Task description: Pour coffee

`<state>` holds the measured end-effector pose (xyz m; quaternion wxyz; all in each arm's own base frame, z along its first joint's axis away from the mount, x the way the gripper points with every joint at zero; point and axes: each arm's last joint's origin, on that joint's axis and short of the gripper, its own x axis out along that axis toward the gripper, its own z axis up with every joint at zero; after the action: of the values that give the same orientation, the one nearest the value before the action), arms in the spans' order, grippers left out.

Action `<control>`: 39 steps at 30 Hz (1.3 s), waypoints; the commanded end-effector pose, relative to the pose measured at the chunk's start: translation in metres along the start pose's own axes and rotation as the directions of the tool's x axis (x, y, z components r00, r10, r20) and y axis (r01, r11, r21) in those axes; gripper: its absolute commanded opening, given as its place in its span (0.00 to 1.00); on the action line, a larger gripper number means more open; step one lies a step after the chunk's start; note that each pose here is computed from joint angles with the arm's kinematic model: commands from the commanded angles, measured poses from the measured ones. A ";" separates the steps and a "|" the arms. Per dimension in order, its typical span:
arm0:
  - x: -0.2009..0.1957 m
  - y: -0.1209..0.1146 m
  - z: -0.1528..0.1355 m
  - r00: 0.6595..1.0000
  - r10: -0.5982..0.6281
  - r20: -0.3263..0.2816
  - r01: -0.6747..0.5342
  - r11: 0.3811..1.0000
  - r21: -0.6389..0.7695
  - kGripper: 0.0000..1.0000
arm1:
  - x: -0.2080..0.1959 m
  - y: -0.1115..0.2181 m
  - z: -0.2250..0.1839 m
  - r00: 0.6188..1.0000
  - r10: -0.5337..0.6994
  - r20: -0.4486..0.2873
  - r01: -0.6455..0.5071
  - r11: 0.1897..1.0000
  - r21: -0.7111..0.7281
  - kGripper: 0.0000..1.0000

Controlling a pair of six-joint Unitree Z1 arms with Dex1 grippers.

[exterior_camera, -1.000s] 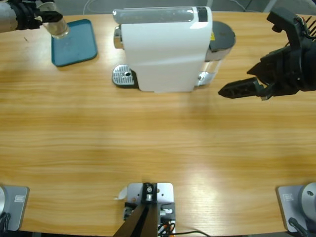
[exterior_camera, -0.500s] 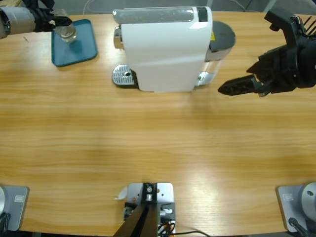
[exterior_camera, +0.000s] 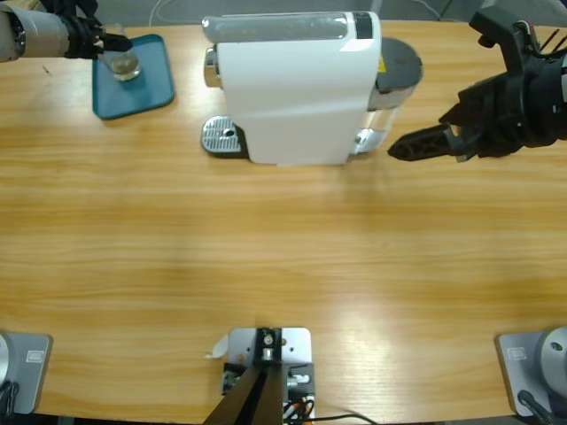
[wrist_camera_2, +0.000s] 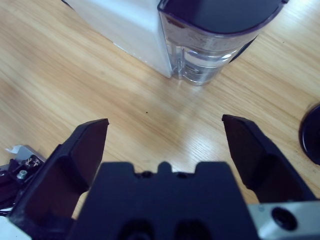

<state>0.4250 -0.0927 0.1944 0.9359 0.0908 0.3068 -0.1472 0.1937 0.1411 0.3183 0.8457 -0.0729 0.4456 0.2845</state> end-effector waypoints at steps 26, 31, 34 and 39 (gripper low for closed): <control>0.022 -0.005 -0.018 0.982 -0.046 -0.184 0.045 0.999 -0.013 1.00 | 0.006 -0.005 -0.020 0.998 -0.003 -0.060 0.003 1.000 0.005 1.00; 0.011 -0.009 -0.011 0.987 -0.055 -0.154 0.055 0.998 -0.003 1.00 | 0.009 -0.006 -0.023 0.997 -0.002 -0.072 0.002 1.000 0.006 1.00; 0.001 -0.009 -0.003 0.991 -0.043 -0.129 0.044 0.999 0.003 1.00 | 0.009 -0.005 -0.023 0.998 -0.001 -0.069 0.001 1.000 0.006 1.00; -0.025 -0.008 0.008 0.996 -0.017 -0.084 0.018 1.000 0.009 1.00 | 0.002 -0.005 -0.022 0.999 -0.003 -0.050 0.003 1.000 0.008 1.00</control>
<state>0.4277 -0.0981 0.1968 0.9157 0.0938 0.3581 -0.1562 0.1876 0.1368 0.3025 0.8343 -0.0797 0.4686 0.2791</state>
